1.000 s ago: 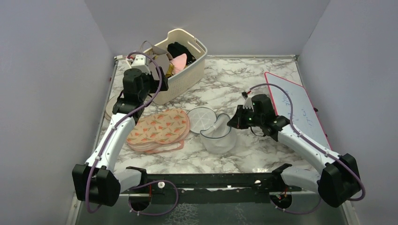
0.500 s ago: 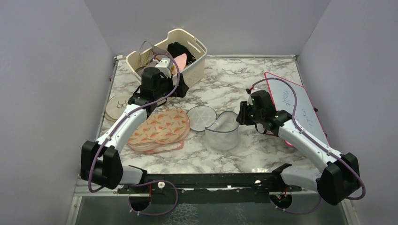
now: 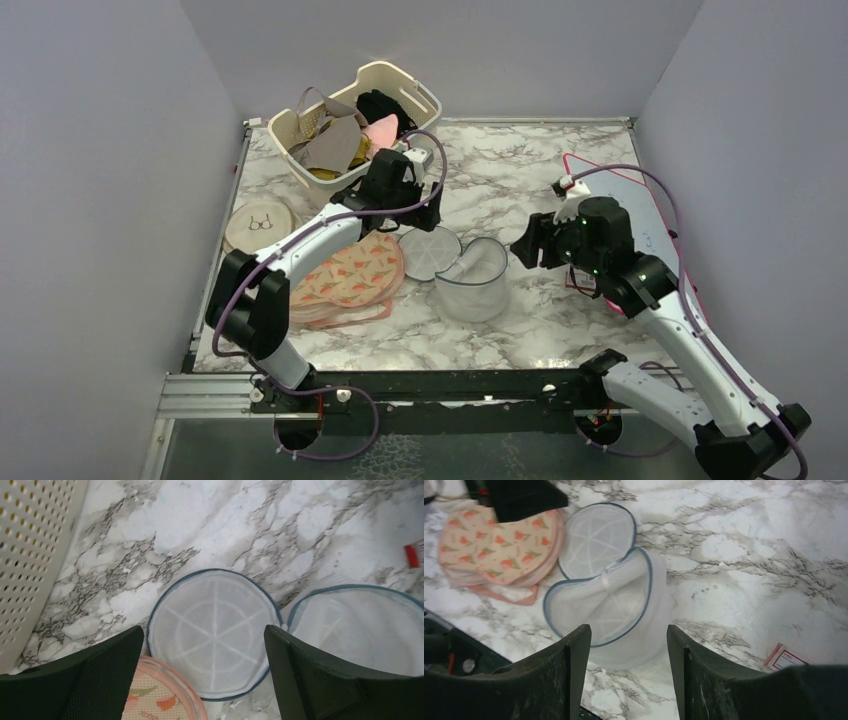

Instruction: Unzip the laundry bag and remove the bra

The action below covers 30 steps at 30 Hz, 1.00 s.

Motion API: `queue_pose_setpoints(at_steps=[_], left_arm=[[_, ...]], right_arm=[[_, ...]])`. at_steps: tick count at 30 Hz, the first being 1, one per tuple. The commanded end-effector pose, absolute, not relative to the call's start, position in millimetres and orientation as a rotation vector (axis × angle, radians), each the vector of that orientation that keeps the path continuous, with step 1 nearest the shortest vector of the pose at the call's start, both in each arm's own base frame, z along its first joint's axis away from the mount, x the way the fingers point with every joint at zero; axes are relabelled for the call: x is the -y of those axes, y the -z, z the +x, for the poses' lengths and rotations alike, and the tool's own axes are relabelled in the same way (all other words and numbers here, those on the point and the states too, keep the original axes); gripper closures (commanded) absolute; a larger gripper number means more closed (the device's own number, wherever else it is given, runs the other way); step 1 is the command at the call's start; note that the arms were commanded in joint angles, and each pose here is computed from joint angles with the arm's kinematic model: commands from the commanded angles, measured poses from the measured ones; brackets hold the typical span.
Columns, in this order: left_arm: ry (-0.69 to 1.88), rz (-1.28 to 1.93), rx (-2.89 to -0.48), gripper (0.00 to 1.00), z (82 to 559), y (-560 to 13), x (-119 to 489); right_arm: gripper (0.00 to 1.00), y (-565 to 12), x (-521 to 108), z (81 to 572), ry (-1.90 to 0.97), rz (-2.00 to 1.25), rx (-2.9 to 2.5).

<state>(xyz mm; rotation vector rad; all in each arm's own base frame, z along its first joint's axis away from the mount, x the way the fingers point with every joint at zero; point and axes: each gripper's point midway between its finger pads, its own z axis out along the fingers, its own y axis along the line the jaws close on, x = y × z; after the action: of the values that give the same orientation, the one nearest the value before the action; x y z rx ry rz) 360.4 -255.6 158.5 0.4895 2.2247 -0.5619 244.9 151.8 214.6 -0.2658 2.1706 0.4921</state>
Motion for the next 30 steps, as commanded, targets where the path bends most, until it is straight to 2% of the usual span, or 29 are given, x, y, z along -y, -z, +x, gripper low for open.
queue_pose_setpoints(at_steps=[1, 4, 7, 10, 18, 26, 30], left_arm=[[0.321, 0.513, -2.338, 0.24, 368.1, -130.0, 232.4], [0.188, 0.539, -2.375, 0.41, 370.5, -119.1, 223.3], [0.078, 0.563, -2.411, 0.53, 374.1, -101.3, 211.8], [0.090, 0.612, -2.436, 0.59, 373.2, -88.0, 215.9], [0.033, 0.650, -2.506, 0.60, 374.4, -59.1, 212.8], [0.004, 0.680, -2.562, 0.60, 372.8, -32.5, 211.4], [0.002, 0.681, -2.557, 0.62, 380.1, -33.3, 215.5]], right_arm=[[0.43, -235.6, -166.9, 212.6, -0.689, -0.334, -2.110], [0.43, -237.0, -167.5, 201.3, -0.733, -0.331, -2.104], [0.43, -236.9, -163.0, 199.9, -0.713, -0.321, -2.107], [0.43, -240.5, -160.9, 196.6, -0.706, -0.323, -2.113], [0.42, -242.8, -158.2, 186.0, -0.727, -0.342, -2.073], [0.23, -246.7, -162.7, 181.8, -0.760, -0.393, -2.035], [0.22, -243.9, -164.0, 183.0, -0.760, -0.405, -2.034]])
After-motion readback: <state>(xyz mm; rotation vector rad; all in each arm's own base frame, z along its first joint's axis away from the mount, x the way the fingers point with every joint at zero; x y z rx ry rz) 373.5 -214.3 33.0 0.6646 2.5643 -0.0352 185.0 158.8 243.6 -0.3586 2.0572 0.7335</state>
